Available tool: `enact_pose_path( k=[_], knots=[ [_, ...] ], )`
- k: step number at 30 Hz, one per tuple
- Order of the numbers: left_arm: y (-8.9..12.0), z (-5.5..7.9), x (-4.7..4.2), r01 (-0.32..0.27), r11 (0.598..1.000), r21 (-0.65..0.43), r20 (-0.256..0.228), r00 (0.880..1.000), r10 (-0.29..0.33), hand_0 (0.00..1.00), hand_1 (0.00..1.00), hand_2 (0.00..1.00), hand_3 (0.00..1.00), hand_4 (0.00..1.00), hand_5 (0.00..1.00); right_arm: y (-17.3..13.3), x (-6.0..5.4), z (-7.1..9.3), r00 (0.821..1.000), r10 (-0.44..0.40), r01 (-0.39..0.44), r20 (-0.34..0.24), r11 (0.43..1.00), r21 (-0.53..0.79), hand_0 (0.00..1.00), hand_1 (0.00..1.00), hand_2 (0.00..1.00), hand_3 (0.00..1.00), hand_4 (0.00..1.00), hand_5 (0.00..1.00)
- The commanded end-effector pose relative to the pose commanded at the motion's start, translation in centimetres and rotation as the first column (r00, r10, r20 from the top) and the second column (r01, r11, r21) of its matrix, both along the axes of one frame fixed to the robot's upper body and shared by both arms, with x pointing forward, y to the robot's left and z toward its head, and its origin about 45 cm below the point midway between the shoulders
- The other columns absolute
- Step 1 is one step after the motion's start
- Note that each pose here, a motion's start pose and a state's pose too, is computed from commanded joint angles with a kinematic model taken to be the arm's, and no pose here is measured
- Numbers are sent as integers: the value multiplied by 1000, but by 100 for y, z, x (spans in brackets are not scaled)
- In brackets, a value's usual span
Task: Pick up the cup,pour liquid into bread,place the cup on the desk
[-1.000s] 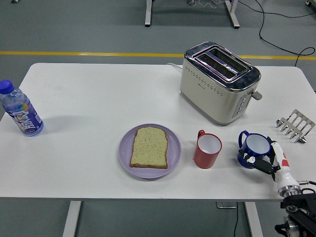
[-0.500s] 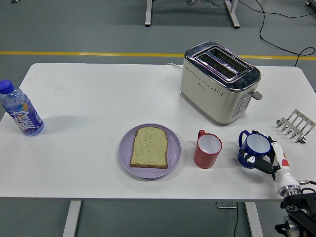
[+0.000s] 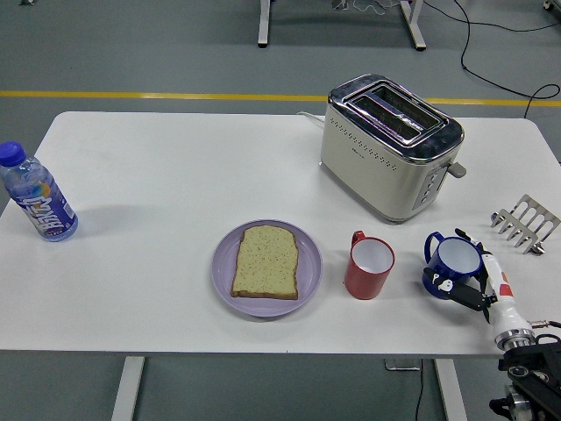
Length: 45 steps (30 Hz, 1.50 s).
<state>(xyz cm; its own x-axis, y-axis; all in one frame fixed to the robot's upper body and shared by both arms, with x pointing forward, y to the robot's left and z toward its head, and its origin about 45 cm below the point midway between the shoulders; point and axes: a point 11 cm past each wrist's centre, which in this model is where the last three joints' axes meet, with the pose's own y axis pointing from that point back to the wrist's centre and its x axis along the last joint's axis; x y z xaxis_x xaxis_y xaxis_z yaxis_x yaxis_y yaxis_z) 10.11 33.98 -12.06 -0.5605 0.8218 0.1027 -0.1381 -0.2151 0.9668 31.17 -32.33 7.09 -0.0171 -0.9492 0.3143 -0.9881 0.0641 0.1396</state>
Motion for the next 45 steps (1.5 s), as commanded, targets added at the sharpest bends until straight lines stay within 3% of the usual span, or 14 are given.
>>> enact_pose_path(
  k=[1,2,13,14,34,45],
  knots=[
    [0,0,0,0,1000,0,0,1000,0,690,756,773,611,396,998,1,1,2,1000,1,-1,1,1000,1,776,670,840,950,906,27],
    [1,0,0,0,1000,0,0,1000,0,690,756,773,611,396,998,4,2,7,1000,4,-4,3,1000,2,859,727,886,980,935,56],
    [-6,-3,-8,-1,1000,0,-2,1000,1,690,756,773,611,396,998,-10,2,29,1000,5,-5,15,1000,-16,885,753,913,998,959,69],
    [-6,-3,-8,-1,1000,0,-2,1000,1,690,756,773,611,396,998,-11,2,30,1000,4,-4,16,1000,-18,897,772,934,998,997,53],
    [-11,-6,-22,7,1000,0,-10,1000,-7,690,756,773,611,396,998,-23,-28,62,1000,22,-22,12,1000,-9,960,837,989,998,998,38],
    [-16,-10,-37,4,1000,-1,-10,1000,-4,690,756,773,611,396,998,-13,-38,185,999,24,-24,45,1000,4,986,860,998,998,998,41]
  ],
)
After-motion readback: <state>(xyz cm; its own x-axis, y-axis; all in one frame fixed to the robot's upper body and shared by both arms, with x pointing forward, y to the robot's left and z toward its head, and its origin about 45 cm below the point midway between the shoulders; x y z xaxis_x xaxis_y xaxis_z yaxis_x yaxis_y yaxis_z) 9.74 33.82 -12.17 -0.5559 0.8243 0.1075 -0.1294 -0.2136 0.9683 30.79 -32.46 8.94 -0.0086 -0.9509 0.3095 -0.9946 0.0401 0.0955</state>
